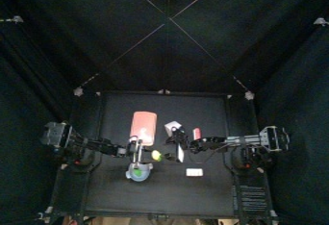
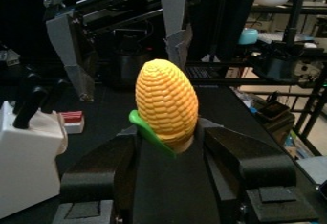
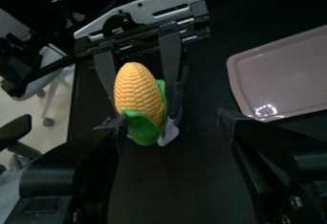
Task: Remove corn husk
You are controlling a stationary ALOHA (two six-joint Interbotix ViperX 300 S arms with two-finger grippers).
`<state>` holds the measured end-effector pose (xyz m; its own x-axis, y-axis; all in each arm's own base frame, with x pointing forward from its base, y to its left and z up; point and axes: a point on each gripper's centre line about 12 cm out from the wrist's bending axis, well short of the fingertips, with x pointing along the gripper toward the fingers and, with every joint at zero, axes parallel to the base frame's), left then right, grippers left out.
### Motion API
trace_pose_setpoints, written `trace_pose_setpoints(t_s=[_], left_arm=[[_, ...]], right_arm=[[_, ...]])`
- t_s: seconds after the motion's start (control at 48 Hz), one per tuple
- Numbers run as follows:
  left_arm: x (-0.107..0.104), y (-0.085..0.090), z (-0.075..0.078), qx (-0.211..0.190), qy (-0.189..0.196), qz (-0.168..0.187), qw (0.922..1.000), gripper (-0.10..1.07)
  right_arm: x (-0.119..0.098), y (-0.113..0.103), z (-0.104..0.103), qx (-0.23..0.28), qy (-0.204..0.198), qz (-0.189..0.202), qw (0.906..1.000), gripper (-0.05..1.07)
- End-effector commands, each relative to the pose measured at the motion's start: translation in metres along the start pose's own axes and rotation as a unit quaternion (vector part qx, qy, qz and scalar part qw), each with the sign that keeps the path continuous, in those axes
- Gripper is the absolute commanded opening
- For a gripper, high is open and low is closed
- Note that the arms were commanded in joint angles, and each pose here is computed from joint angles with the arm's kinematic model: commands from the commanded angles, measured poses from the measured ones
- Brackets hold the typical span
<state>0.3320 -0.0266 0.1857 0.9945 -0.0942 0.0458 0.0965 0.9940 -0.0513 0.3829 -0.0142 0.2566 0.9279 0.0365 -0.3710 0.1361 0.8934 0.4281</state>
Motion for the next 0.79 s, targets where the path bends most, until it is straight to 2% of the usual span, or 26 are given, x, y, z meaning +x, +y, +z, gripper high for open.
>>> trace_pose_setpoints(t_s=[0.0,0.271,0.479,0.771], left_arm=[[0.001,0.001,0.008,0.001,-0.015,0.002,0.9999,0.58],[0.002,0.004,0.009,0.001,-0.017,0.008,0.9998,0.58],[0.002,0.009,0.008,-0.009,-0.017,0.025,0.9995,0.58],[0.003,0.013,0.007,-0.018,-0.016,0.041,0.9989,0.58]], right_arm=[[-0.006,0.004,0.014,0.024,-0.022,0.005,0.9995,1.02],[0.001,0.006,0.009,0.038,-0.013,0.006,0.9992,1.02],[0.009,0.01,-0.001,0.047,0.002,0.01,0.9988,1.02],[0.015,0.014,-0.001,0.043,0.004,0.013,0.999,1.01]])
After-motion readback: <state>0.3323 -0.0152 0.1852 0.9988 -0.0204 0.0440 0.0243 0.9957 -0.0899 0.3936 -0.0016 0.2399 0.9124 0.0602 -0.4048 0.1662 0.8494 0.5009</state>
